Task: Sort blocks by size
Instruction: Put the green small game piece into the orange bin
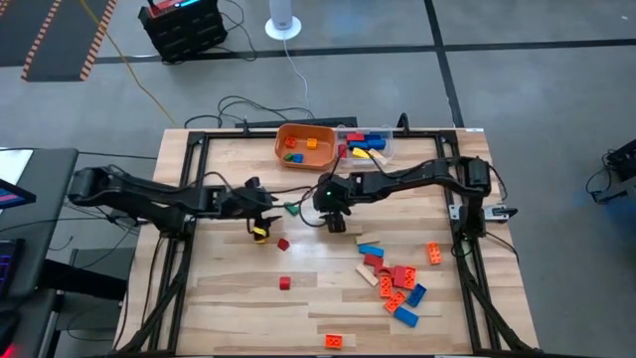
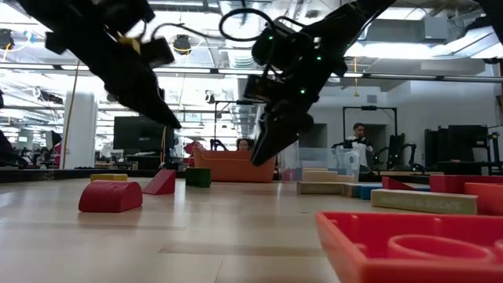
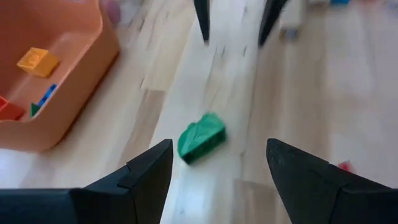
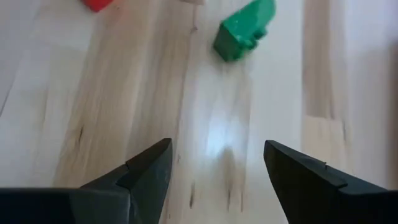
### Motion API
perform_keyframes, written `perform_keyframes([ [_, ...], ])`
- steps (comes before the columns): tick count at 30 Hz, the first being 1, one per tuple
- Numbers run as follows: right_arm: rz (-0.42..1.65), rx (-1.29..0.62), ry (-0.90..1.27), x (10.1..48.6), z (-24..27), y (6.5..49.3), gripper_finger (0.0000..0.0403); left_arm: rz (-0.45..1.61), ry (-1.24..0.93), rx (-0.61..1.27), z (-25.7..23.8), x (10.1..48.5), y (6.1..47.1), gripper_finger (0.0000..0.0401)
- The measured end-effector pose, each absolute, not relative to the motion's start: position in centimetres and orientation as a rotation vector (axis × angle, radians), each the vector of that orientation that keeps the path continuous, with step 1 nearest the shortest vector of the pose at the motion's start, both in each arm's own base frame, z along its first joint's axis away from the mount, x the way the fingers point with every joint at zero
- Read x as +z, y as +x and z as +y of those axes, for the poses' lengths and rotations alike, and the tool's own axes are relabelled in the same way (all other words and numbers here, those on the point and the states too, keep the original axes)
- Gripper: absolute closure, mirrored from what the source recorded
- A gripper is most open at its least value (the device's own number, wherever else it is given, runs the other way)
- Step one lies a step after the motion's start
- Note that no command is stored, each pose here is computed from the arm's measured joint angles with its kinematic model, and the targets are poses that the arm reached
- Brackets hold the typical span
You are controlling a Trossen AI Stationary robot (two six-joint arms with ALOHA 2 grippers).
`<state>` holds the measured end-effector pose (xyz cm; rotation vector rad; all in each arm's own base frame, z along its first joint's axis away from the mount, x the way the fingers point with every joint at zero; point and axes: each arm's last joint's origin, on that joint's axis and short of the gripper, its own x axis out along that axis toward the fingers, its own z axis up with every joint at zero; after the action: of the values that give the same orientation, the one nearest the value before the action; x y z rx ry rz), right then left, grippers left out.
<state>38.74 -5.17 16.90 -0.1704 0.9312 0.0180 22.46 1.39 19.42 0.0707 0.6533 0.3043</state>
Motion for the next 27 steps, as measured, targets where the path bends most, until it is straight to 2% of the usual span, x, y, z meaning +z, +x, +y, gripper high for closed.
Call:
perform_keyframes([
  [7,0.876,-0.064,-0.176,17.6,-4.6,35.4,0.0117,0.753,0.216,0.179,3.2,18.3,24.7,0.0147],
  [17,0.812,-0.183,-0.145,17.4,-2.1,32.0,0.0117,0.890,0.277,0.032,6.3,17.4,28.4,0.0147],
  [27,0.731,-0.229,-0.117,17.0,-0.1,30.2,0.0117,1.027,0.324,-0.072,7.5,15.2,29.7,0.0153],
])
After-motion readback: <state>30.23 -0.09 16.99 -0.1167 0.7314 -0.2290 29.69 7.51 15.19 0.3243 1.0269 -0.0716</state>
